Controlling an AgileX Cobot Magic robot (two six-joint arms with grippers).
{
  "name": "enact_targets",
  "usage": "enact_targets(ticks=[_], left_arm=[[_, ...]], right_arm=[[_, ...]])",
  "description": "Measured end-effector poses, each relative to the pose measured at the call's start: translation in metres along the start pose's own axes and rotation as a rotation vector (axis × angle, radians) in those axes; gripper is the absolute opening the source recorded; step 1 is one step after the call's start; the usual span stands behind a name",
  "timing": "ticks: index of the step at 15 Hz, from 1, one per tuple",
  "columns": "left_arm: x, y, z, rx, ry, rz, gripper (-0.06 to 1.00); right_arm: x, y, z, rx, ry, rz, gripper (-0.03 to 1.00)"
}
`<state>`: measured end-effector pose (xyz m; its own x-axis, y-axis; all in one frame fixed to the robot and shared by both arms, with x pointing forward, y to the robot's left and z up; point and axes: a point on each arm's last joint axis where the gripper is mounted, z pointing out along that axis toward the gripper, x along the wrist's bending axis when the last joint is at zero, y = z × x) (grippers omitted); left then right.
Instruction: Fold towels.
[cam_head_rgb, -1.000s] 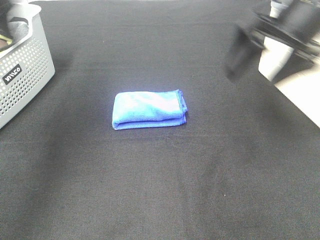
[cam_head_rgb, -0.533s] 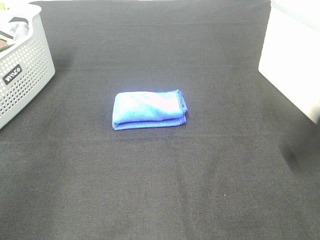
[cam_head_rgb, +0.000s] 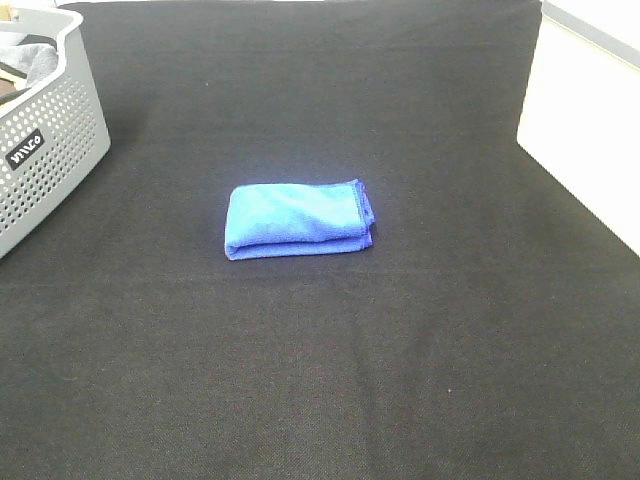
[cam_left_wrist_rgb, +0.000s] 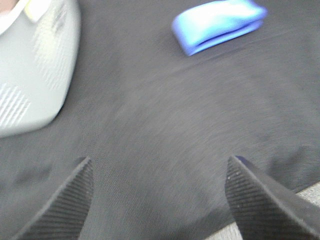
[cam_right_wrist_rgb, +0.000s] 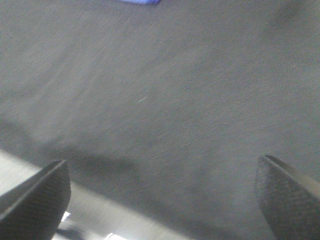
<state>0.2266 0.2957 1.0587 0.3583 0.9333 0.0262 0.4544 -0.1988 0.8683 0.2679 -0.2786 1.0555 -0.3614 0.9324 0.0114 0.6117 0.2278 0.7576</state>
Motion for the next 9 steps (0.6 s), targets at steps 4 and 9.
enact_targets(ticks=[4,9], left_arm=[[-0.0040,0.0011,0.0071,-0.045,-0.047,0.054,0.71],[-0.0041,0.0016,0.0078,-0.054,-0.049,0.057,0.71]], right_arm=[[-0.0040,-0.0090,-0.0071,-0.056,-0.075,0.027,0.94],[-0.0050,-0.0097,-0.0071,-0.057,-0.087,0.051,0.94]])
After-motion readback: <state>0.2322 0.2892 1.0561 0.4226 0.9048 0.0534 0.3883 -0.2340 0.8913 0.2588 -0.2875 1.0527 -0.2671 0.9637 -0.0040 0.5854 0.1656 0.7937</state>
